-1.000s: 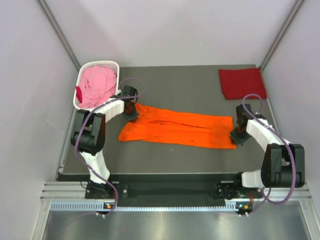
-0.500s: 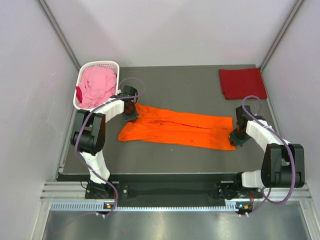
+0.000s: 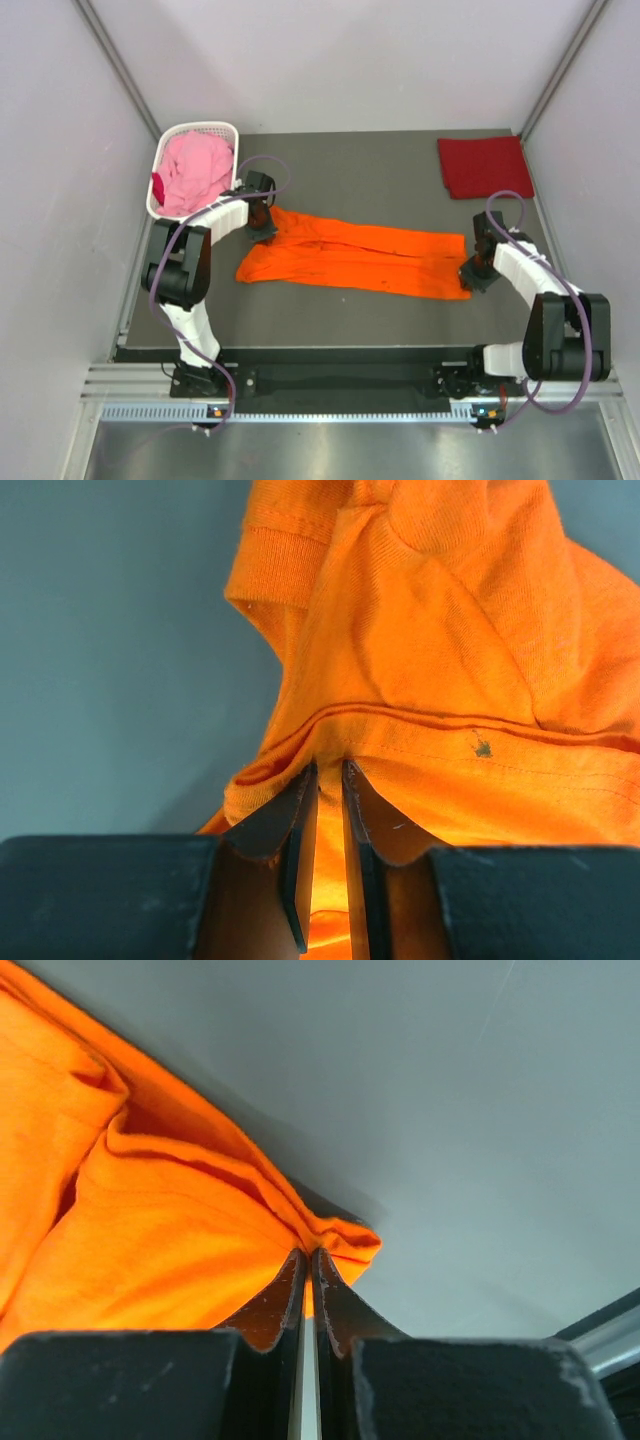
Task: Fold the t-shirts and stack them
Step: Fold the tshirt
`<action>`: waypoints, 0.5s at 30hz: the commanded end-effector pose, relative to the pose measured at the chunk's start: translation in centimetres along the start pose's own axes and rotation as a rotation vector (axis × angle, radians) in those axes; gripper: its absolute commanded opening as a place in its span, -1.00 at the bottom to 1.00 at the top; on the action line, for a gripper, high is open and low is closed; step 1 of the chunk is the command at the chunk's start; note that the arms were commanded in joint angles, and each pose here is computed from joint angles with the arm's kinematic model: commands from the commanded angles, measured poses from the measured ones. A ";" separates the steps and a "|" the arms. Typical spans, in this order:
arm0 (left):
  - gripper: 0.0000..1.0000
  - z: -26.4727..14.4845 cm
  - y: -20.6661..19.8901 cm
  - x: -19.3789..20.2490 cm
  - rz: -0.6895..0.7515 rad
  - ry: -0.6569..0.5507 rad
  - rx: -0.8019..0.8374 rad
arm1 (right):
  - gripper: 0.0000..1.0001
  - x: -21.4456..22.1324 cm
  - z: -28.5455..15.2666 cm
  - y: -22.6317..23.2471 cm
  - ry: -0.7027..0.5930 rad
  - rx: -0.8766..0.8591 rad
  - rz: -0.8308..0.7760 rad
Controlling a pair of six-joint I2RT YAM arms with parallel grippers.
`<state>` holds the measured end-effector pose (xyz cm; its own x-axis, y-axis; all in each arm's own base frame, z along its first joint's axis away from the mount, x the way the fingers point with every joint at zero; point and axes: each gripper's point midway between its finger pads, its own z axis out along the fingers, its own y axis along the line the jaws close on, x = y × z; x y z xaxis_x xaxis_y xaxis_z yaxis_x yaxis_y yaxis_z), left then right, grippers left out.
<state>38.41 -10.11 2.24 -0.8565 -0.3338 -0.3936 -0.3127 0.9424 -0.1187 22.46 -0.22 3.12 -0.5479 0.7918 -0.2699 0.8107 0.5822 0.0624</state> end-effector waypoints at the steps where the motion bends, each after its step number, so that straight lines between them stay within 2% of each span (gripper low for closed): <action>1: -0.57 3.2 4.0 1.5 0.005 0.024 -0.156 | -1.00 -1.2 -0.8 -0.5 -0.071 -0.035 0.027; 3: -0.57 3.4 4.3 1.7 0.004 0.030 -0.163 | -1.00 -1.8 -1.6 1.1 -0.111 -0.156 0.000; 5: -0.57 3.6 4.5 1.8 -0.002 0.034 -0.164 | -1.00 -1.1 -1.2 0.8 -0.111 -0.182 -0.010; 8: -0.57 3.7 4.6 1.8 -0.003 0.033 -0.168 | -1.00 -0.7 -0.6 -0.8 -0.122 -0.127 0.008; 12: -0.57 3.6 4.5 1.6 -0.005 0.029 -0.165 | -1.00 1.0 1.0 -2.7 -0.070 -0.052 -0.011; 15: -0.57 3.8 4.5 1.7 -0.005 0.034 -0.170 | -1.00 1.8 2.0 -2.9 -0.061 -0.075 -0.026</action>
<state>38.48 -10.07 2.14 -0.8550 -0.3359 -0.3951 -0.3159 0.9416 -0.1170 20.18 -0.33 1.57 -0.5392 0.7808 -0.3156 0.7861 0.6011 0.1439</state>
